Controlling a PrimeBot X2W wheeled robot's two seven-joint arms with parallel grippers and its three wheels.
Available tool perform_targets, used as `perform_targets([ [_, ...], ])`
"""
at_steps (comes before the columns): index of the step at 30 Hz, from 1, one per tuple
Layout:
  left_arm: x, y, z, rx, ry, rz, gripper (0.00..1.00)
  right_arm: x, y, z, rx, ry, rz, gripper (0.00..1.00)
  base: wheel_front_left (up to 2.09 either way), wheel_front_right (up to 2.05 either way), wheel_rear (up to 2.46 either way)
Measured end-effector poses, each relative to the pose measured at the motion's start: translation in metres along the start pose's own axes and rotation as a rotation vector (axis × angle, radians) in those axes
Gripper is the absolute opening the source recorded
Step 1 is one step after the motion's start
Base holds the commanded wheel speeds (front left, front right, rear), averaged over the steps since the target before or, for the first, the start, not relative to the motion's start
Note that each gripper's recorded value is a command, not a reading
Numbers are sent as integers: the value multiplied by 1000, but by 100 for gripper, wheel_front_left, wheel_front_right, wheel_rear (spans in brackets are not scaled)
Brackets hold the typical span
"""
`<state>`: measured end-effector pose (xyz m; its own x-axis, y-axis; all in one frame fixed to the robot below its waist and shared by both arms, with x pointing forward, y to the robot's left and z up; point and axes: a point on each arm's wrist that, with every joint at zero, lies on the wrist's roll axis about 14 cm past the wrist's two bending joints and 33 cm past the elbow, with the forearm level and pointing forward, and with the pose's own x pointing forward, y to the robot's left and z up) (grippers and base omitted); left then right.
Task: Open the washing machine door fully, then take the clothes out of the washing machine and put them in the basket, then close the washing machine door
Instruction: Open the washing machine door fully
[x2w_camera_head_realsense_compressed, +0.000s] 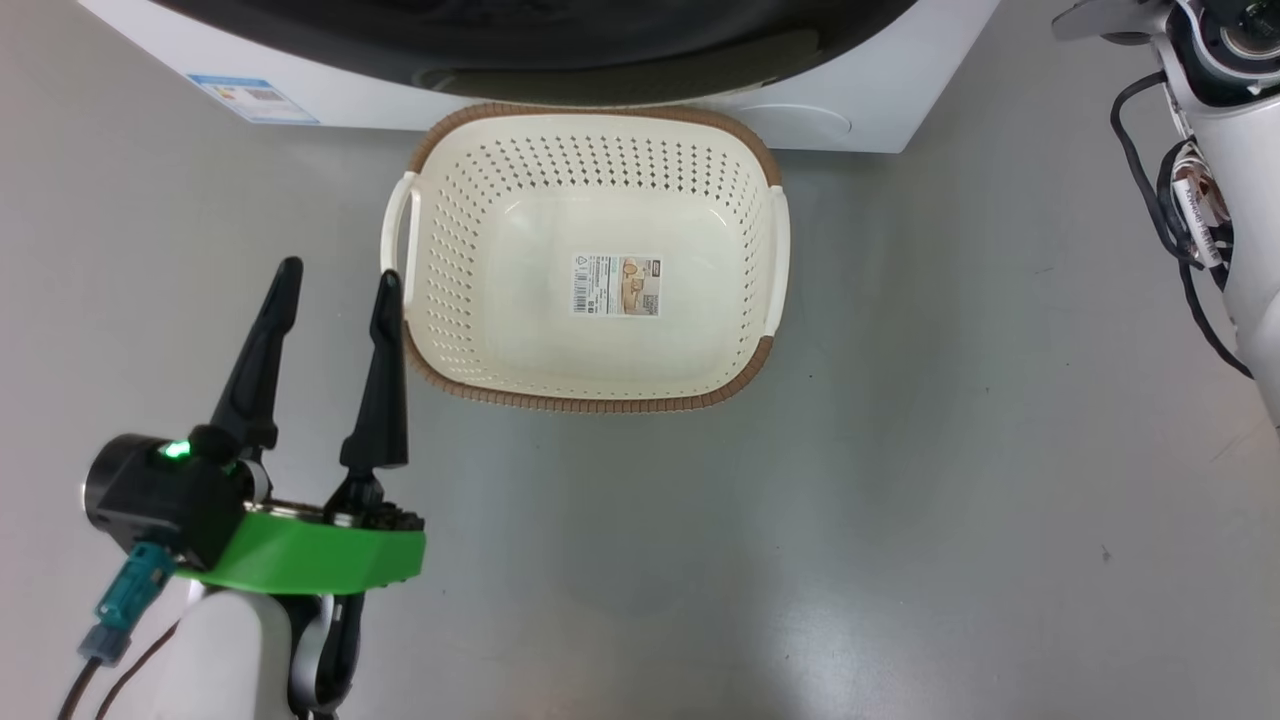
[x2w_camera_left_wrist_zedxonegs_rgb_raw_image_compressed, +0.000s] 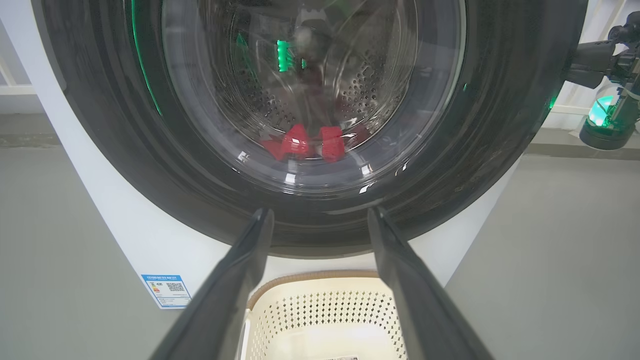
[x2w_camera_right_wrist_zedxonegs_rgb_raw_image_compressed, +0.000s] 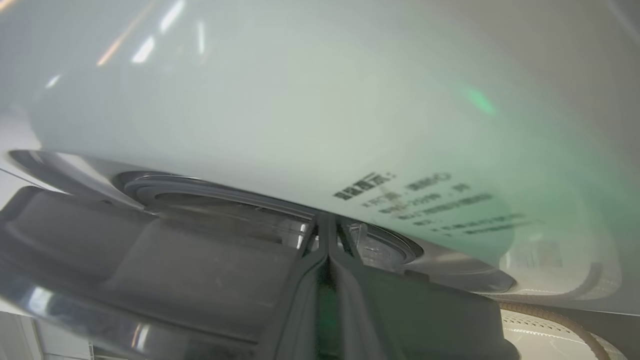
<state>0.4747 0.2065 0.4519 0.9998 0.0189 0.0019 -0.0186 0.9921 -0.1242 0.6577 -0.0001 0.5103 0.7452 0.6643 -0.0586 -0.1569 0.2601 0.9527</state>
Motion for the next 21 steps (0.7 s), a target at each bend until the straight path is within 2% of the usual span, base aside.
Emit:
perform_targets([
  [21,1,-9,27,1,-65,-19,100,-31,31,-41,-93,235,10,0,0,0,0],
])
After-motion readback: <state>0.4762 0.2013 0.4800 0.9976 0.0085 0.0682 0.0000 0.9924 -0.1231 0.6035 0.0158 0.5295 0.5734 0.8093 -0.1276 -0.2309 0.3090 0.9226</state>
